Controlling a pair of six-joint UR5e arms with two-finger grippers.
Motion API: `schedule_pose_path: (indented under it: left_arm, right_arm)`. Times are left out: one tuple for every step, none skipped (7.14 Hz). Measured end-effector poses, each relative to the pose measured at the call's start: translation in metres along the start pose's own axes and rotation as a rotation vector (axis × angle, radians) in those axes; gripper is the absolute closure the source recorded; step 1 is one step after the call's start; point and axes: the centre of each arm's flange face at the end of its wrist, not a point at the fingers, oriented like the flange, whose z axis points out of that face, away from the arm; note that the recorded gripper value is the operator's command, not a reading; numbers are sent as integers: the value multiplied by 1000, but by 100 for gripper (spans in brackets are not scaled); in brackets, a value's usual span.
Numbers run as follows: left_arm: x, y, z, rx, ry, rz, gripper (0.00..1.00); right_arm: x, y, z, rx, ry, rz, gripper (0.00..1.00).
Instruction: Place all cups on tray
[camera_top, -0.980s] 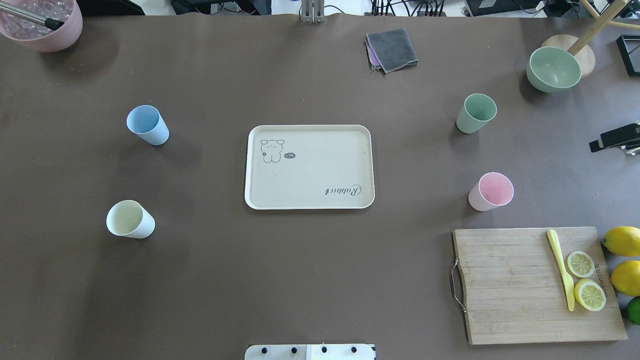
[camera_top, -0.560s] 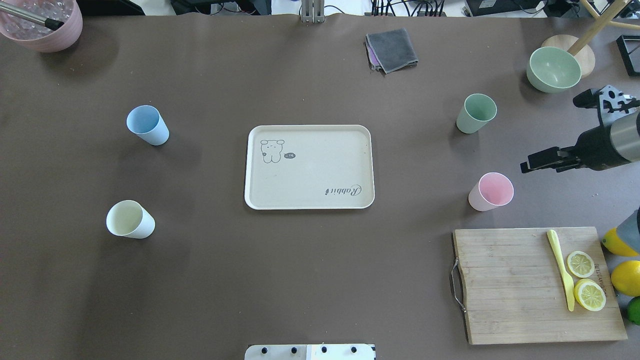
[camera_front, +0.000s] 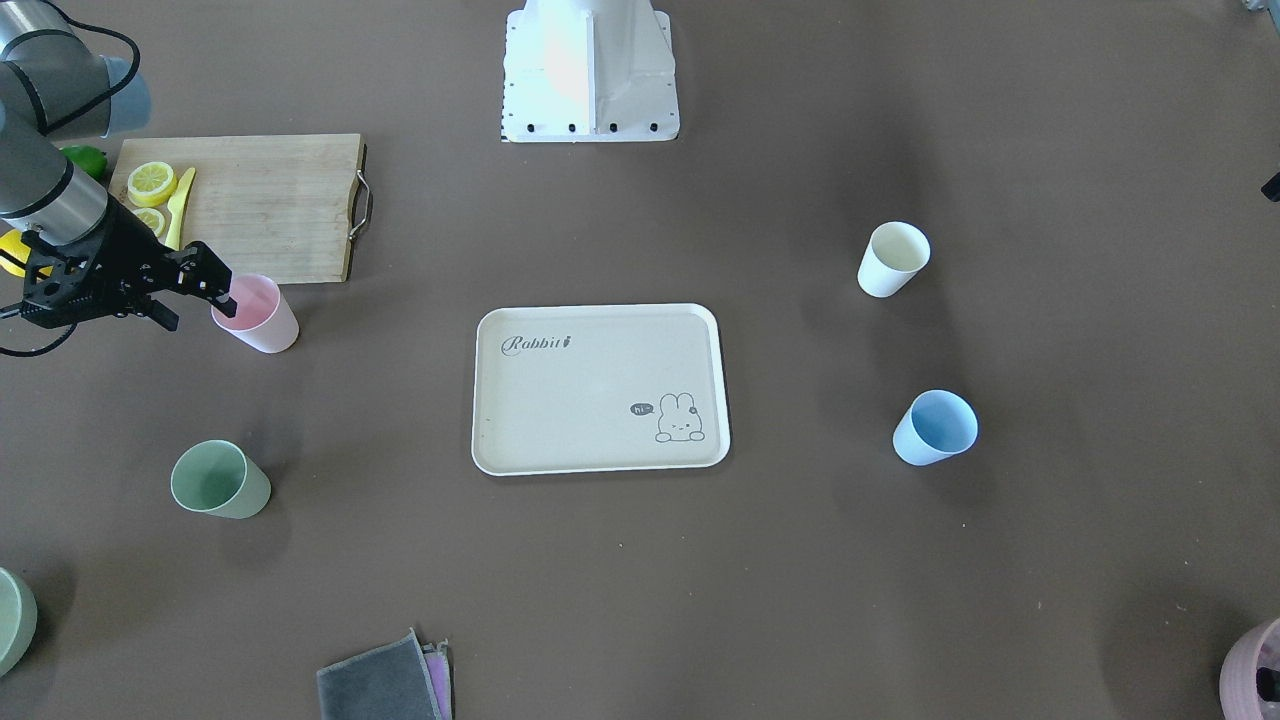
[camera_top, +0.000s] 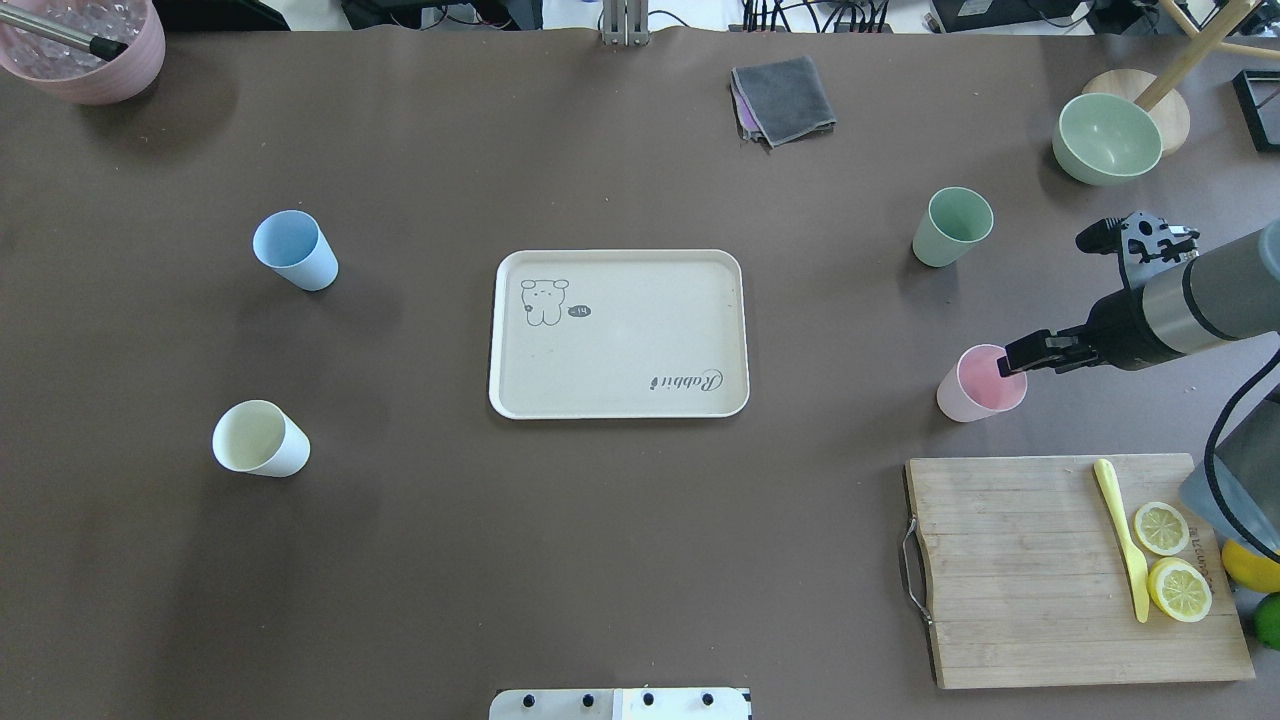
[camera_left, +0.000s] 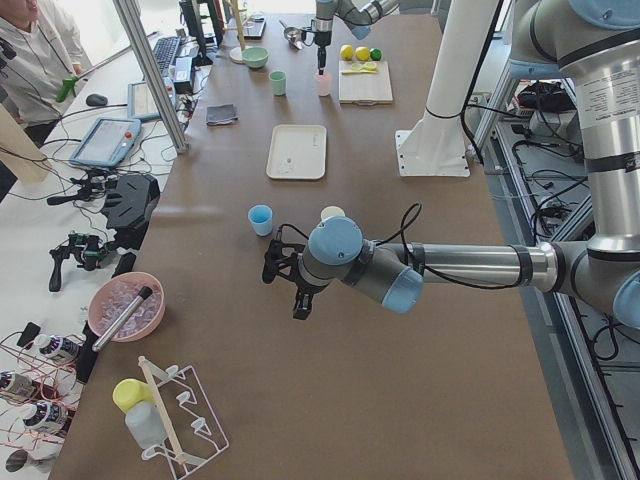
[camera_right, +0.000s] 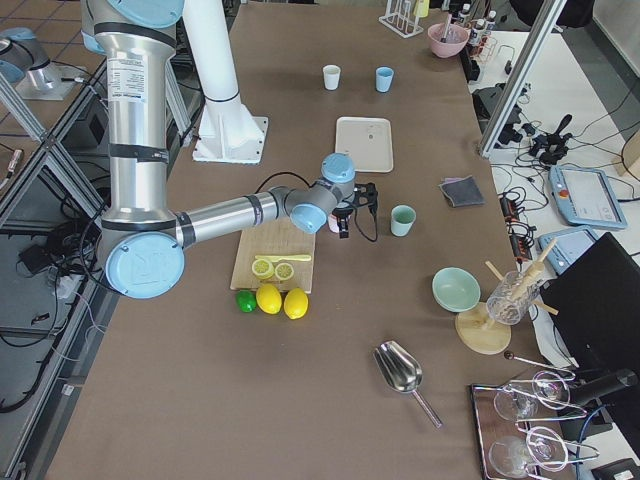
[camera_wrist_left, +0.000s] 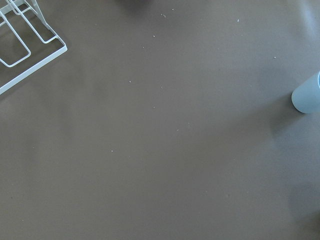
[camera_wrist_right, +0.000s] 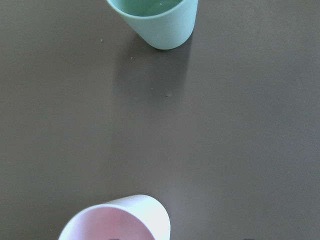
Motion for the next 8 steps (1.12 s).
schedule_pose_path:
  left_arm:
    - [10,-2,9,-20,8,-39,2]
    - [26,-5,23,-44,18,-81,2]
    - [46,-7,34,-57,27,-110,2]
    - [73,-8,42,-67,33,-144,3]
    - [105,-7,53,-83,34,-186,3]
    - [139,-7,68,-99,30,-217,3]
    - [162,-6,84,-110,21,-220,4]
    - [184,-3,102,-131,16,-211,7]
  right_arm:
    - [0,2,3,-13,-3,1,100]
    - [-1,4,5,-29,-13,0,100]
    - [-4,6,6,-51,-30,-3,100]
    - [-10,6,5,-76,-55,-6,100]
    - [-20,3,4,-90,-80,-11,100]
    - [-35,-5,2,-92,-99,-10,100]
    - [-59,-20,-2,-86,-113,12,100]
    - [-96,-40,-7,-77,-126,47,100]
